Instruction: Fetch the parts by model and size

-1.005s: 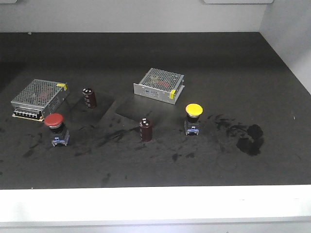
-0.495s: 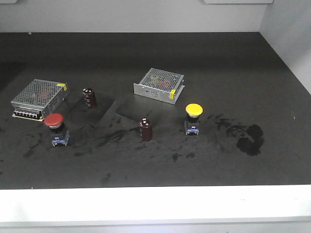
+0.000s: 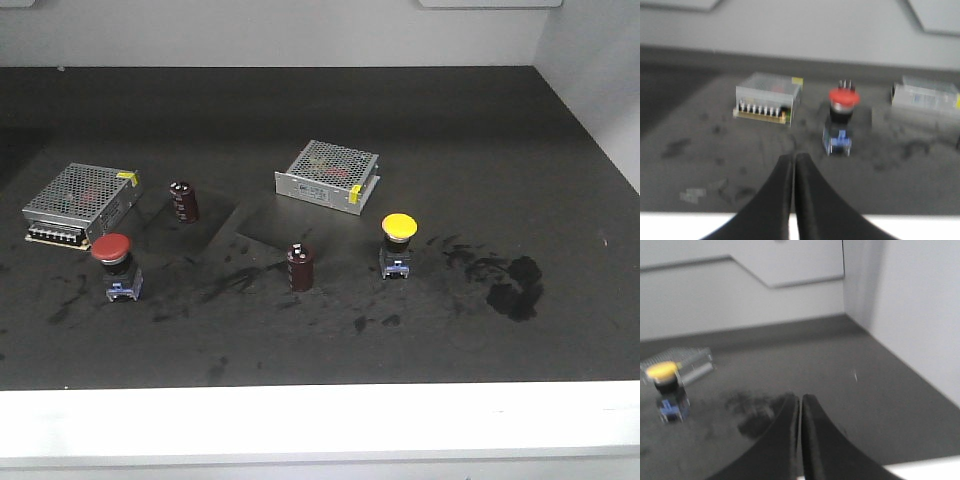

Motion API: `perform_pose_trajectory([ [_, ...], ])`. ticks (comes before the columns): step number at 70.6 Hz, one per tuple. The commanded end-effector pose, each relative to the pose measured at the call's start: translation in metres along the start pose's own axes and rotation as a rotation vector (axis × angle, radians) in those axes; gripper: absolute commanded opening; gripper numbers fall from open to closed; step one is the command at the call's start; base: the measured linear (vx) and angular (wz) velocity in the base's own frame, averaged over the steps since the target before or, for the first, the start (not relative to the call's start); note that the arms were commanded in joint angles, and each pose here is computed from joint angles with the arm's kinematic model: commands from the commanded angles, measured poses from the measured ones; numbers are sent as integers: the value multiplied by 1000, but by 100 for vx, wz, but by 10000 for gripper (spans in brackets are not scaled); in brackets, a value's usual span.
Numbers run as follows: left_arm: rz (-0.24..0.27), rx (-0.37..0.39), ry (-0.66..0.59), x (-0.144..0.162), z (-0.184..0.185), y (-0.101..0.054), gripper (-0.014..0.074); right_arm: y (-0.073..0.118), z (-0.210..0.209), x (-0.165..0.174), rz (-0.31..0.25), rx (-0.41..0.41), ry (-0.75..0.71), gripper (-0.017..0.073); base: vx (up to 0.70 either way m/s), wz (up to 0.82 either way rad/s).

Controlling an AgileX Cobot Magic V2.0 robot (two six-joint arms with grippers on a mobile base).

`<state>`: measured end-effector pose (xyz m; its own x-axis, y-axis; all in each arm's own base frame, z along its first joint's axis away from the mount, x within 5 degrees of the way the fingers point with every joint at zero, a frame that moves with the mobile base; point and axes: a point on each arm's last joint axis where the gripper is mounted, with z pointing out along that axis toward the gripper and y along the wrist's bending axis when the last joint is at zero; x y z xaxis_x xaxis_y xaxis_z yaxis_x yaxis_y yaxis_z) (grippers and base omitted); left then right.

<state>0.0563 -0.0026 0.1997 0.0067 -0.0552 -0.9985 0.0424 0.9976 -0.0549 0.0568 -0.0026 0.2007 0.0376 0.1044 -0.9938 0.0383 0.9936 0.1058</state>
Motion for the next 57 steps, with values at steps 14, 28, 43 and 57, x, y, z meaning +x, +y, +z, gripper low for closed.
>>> perform_pose_trajectory([
  [14,-30,-11,-477,-65,-15,0,-6,10,-12,-55,-7,-89,-373,-5,0,0],
  [28,3,11,-525,-136,-37,-6,-6,15,-29,-124,-11,-69,-440,-5,0,0],
  [43,104,-5,-503,-217,-28,-12,-6,23,-22,-201,-9,-63,-473,-5,0,0],
  [57,120,-8,-424,-259,25,-13,-6,28,19,-248,-9,-55,-421,-5,0,0],
])
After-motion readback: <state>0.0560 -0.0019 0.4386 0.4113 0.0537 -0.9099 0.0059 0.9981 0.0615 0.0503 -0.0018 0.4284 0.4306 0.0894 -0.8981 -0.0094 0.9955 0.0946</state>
